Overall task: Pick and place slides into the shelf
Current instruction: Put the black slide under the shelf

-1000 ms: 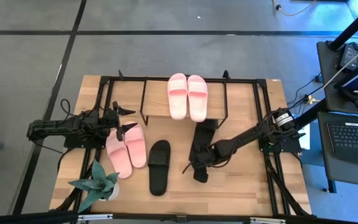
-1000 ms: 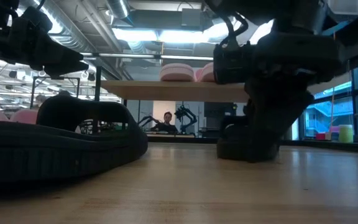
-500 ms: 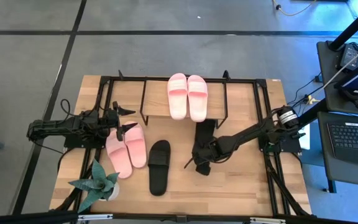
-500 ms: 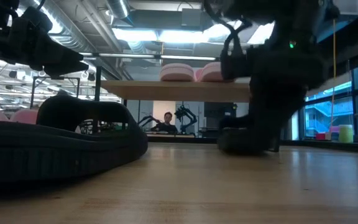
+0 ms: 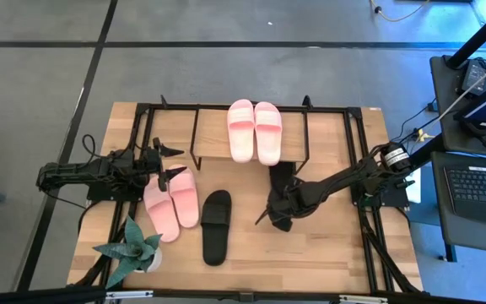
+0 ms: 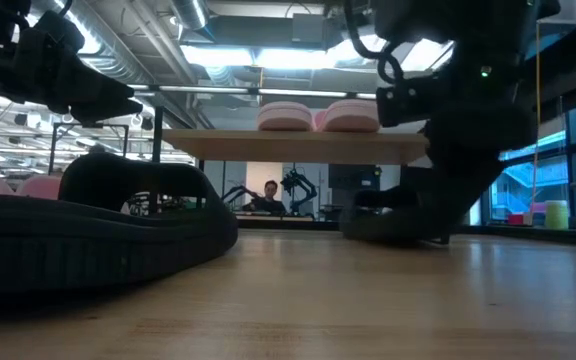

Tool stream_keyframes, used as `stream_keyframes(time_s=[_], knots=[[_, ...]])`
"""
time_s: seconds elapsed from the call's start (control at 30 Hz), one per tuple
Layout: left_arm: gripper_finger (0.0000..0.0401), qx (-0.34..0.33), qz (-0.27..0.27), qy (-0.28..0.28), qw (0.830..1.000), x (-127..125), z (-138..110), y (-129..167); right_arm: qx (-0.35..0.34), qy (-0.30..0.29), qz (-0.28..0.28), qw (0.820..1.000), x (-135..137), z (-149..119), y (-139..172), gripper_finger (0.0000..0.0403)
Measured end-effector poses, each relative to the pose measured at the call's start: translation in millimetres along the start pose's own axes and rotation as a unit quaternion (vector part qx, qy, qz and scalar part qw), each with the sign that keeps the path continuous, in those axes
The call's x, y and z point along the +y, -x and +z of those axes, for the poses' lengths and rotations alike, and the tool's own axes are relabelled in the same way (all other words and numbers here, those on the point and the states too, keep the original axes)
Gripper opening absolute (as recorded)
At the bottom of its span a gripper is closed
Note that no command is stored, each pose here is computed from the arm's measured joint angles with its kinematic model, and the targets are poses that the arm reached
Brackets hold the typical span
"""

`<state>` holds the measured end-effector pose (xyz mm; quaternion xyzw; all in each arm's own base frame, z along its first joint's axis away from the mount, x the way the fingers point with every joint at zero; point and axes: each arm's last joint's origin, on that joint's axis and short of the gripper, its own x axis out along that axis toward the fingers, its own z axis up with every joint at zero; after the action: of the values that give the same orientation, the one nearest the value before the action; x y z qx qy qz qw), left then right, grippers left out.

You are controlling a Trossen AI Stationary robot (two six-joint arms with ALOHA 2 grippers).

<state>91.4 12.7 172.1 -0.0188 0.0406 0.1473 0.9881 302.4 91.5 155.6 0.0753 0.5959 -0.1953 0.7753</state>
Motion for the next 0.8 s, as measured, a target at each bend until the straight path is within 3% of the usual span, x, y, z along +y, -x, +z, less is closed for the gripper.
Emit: stream_keyframes(time_s=[0.43, 0.8], knots=[[0.0276, 0.0, 0.0, -0.001, 1.0, 0, 0, 0, 0.016, -0.023, -0.02, 0.999, -25, -4, -24, 0.0232], [0.0276, 0.0, 0.0, -0.01, 1.0, 0, 0, 0, -0.008, -0.011, -0.013, 1.0, -24, 6, -22, 0.0232]])
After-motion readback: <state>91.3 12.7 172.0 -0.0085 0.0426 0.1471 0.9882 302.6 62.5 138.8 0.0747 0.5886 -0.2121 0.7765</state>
